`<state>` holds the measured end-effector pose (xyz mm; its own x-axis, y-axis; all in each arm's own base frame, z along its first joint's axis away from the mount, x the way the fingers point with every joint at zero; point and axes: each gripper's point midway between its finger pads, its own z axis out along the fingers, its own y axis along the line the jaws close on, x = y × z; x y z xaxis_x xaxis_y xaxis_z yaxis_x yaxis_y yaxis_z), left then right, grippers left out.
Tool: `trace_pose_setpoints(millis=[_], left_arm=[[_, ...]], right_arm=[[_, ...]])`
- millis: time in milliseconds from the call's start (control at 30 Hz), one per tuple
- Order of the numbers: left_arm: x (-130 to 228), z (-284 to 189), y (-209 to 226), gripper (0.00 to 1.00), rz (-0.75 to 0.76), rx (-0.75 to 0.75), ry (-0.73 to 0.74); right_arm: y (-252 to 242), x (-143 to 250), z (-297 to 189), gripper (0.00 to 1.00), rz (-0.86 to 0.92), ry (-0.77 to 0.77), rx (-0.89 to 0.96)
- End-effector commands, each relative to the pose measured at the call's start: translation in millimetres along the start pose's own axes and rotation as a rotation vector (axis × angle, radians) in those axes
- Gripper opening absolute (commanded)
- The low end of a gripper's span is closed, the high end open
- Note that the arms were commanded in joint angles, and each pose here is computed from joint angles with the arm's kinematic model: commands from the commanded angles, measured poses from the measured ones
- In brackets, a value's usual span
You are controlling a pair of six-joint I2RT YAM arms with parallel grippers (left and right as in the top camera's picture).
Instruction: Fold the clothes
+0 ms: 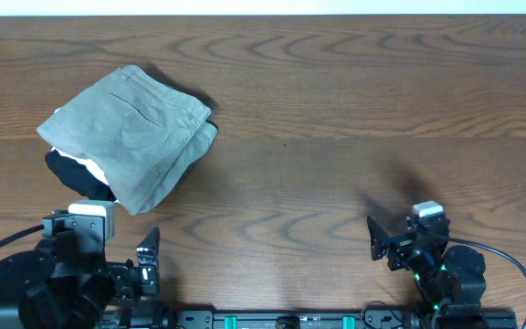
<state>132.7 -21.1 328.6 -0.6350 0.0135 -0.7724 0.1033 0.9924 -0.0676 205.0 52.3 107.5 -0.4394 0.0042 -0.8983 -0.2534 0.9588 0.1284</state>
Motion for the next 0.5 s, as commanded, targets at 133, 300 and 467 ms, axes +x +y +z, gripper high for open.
trace_pose_setpoints(millis=[133, 300, 467], left_arm=[[-12.8, 4.6, 21.9, 0.98, -0.001, -0.122, -0.079], [-34.8, 40.7, 17.5, 0.98, 0.031, -0.06, -0.283], [-7.3, 87.3, 5.3, 0.98, 0.058, 0.052, -0.366]], right_arm=[[-2.2, 0.0, 0.0, 0.99, -0.008, -0.004, 0.009], [-2.2, 0.1, 0.0, 0.99, -0.008, -0.004, 0.009], [-2.2, 0.1, 0.0, 0.99, -0.008, -0.004, 0.009]])
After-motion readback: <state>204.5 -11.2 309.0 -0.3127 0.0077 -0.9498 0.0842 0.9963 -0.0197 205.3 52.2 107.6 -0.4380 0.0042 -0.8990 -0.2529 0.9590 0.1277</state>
